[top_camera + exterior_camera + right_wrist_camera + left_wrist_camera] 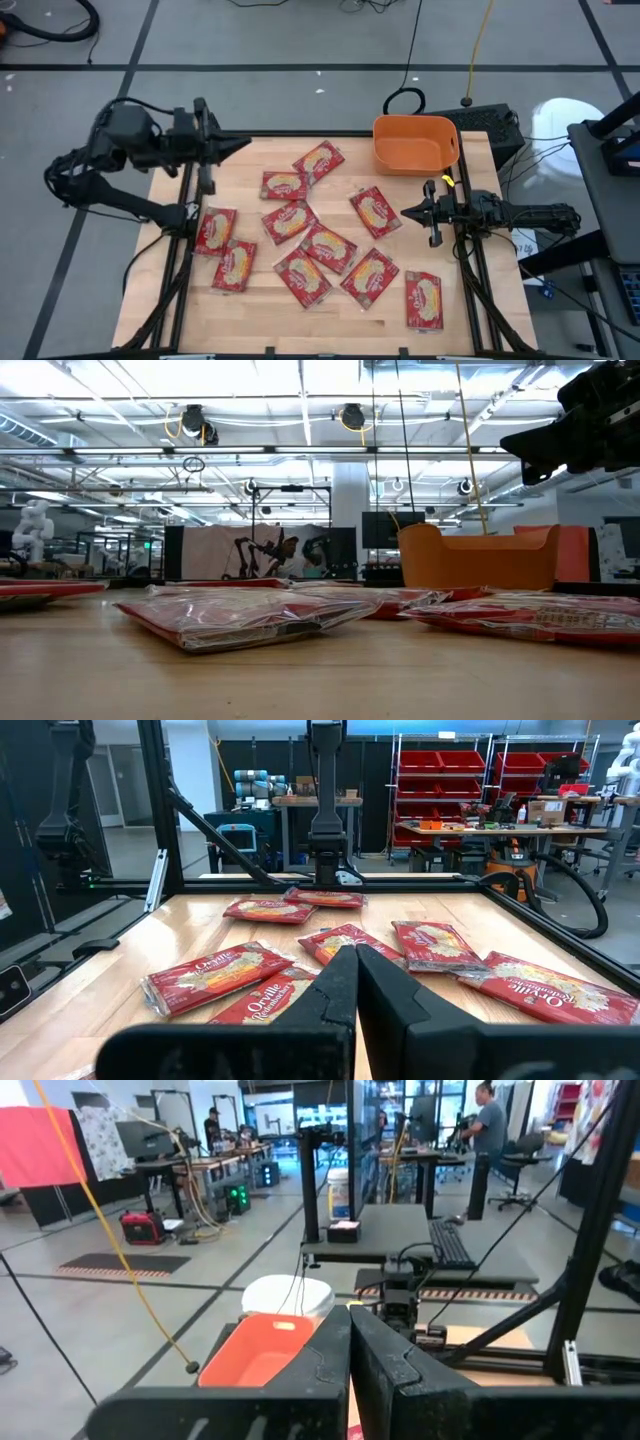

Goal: Sort popcorn bags into baskets
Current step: Put the red popcorn bag into the orange bin

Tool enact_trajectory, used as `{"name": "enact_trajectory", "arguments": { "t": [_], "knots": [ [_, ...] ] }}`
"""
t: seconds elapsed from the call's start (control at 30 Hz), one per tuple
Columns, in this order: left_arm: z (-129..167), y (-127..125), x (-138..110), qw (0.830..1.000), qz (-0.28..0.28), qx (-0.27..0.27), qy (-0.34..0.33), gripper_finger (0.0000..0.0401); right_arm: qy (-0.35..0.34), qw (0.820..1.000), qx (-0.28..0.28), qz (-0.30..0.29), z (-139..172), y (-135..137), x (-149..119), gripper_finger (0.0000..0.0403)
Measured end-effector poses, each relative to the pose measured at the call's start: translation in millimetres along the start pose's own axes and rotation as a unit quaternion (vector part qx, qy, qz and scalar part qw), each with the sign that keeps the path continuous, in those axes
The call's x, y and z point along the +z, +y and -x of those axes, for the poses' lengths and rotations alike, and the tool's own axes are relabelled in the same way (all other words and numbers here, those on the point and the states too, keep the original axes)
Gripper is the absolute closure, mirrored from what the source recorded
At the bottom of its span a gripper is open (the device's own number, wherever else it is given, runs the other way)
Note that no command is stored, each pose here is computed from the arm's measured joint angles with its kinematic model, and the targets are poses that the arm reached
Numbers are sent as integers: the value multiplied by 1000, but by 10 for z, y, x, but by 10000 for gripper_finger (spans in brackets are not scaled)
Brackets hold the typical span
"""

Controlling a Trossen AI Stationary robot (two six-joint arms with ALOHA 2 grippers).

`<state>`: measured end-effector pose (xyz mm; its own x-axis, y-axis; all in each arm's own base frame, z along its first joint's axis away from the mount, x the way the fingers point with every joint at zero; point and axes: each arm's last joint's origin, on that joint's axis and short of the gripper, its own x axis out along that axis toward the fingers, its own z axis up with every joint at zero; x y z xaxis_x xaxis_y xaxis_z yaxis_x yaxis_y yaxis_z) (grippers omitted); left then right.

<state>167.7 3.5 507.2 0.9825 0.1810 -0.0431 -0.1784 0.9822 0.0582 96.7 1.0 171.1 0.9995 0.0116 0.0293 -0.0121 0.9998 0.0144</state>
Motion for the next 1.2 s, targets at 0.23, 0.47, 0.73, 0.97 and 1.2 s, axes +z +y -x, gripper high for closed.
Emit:
{"name": "enact_trajectory", "arguments": {
  "t": [0.23,0.47,0.73,0.97,1.2],
  "knots": [
    [-320,-68,-101,999,-6,-2,38,394,0,1000,0,0,0,0,0,403],
    [-624,-157,-230,997,-12,-8,72,390,0,1000,0,0,0,0,0,403],
    [-870,-217,-319,997,-4,-9,82,383,0,1000,0,0,0,0,0,403],
    [-1026,-252,-369,997,-4,-9,81,383,0,1000,0,0,0,0,0,403],
    [-1064,-250,-377,997,-5,-7,78,382,-3,1000,-3,-31,0,-3,5,403]
  ]
}}
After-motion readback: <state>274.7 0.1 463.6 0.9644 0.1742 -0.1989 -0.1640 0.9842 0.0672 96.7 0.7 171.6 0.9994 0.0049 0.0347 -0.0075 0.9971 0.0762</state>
